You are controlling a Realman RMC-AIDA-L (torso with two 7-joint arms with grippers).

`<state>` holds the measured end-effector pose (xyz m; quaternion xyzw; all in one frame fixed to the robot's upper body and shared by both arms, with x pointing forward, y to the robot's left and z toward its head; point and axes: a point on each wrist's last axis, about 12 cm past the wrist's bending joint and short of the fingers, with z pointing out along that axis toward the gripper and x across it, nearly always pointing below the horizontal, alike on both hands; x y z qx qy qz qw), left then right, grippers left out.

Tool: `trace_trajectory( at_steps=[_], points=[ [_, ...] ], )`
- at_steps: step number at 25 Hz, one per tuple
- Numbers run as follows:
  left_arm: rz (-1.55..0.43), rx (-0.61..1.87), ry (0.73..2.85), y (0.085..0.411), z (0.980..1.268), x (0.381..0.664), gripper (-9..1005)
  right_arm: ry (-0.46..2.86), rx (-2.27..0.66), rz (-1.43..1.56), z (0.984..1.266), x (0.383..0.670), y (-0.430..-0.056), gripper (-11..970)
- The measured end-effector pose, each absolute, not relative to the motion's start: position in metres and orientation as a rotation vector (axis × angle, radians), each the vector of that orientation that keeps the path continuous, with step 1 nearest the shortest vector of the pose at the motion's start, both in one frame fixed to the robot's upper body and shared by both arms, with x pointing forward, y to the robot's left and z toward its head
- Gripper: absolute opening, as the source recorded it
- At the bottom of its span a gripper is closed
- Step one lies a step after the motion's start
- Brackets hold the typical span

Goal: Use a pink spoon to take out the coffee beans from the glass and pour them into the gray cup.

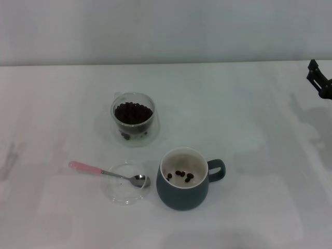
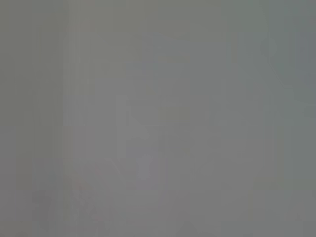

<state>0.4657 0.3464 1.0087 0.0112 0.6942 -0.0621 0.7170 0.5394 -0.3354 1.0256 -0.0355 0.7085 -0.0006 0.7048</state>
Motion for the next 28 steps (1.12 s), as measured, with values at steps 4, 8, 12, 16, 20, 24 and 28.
trace_trajectory(
  at_steps=[4,8,12,16,20,24,28],
  points=[
    [-0.128,-0.028,1.514,0.347,1.011,0.47,861,1.587,-0.076,-0.013,1.027,0.546,-0.336,861],
    [-0.123,-0.063,1.499,0.347,1.013,0.476,862,1.572,-0.036,-0.024,1.032,0.552,-0.338,861],
    [-0.106,-0.099,1.479,0.351,1.016,0.478,862,1.557,-0.024,-0.04,1.037,0.557,-0.342,861],
    [-0.079,-0.145,1.459,0.356,1.018,0.479,863,1.548,-0.027,-0.056,1.04,0.559,-0.346,861],
    [-0.072,-0.165,1.447,0.357,1.02,0.481,866,1.544,0.031,-0.078,1.039,0.557,-0.353,861],
    [-0.071,-0.158,1.434,0.357,1.023,0.485,871,1.553,0.092,-0.084,1.035,0.553,-0.356,861],
    [-0.075,-0.155,1.432,0.356,1.024,0.488,871,1.563,0.095,-0.082,1.034,0.553,-0.355,861]
  ],
)
